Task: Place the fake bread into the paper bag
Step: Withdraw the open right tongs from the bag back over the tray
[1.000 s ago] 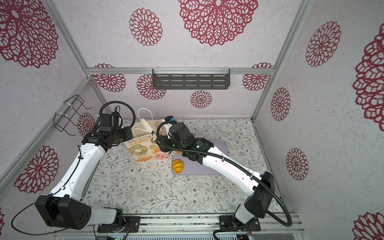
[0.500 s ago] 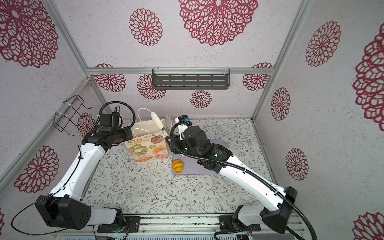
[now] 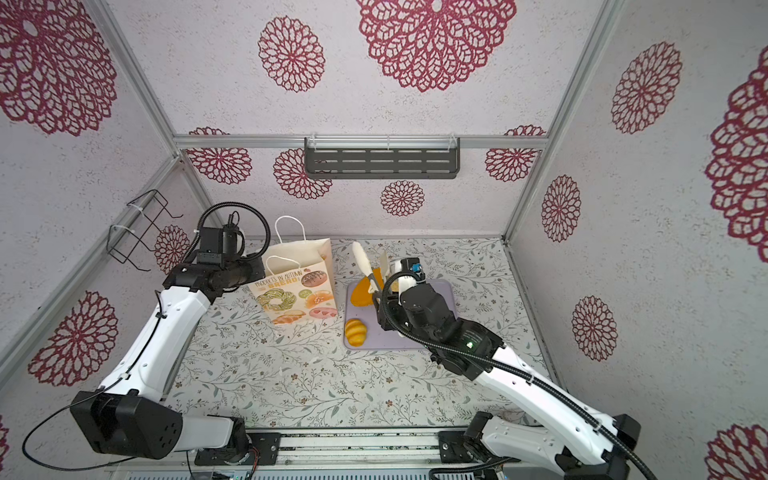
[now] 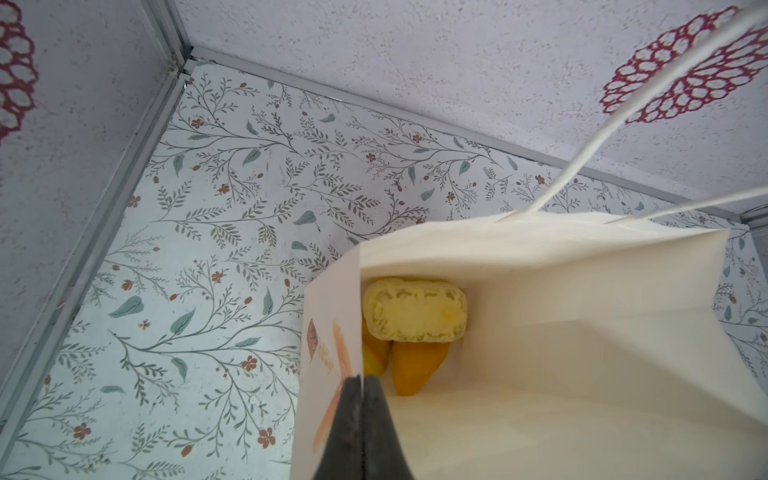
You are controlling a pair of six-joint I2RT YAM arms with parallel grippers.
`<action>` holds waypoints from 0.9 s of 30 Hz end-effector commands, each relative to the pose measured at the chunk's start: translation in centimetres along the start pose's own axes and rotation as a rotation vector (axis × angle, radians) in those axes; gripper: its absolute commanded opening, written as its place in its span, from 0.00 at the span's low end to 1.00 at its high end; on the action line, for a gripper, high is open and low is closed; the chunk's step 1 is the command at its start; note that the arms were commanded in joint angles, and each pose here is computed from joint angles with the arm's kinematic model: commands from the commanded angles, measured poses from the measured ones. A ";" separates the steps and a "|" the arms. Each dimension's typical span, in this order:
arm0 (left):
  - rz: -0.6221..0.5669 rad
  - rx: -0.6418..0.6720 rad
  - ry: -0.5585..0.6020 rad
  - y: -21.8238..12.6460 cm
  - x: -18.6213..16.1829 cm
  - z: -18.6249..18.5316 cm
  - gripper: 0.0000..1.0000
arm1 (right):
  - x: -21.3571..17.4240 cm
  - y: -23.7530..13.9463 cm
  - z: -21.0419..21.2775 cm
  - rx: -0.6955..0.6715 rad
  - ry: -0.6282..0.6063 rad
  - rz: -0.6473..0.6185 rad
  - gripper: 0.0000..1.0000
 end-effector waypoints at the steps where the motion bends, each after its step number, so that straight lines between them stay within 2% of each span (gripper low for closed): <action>1: -0.043 0.010 -0.011 -0.9 0.9 0.3 0.00 | 1.7 -2.1 -1.8 -0.055 0.069 -0.095 0.51; 10: -0.056 0.013 -0.015 -1.0 1.0 0.5 0.00 | 1.2 -4.2 -5.2 -0.150 0.074 -0.108 0.52; 27: -0.050 -0.002 -0.012 -0.9 1.0 0.2 0.00 | -1.1 -5.0 -9.3 -0.297 0.102 -0.040 0.53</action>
Point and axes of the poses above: each gripper's point midway between its finger pads, its own y axis out along the fingers, its own z axis along the line the jaws close on, x = y × z, the point moved 2 cm from there along -y, back along the fingers, and after that the axes turned 2 degrees about y, right-handed, at the moved point
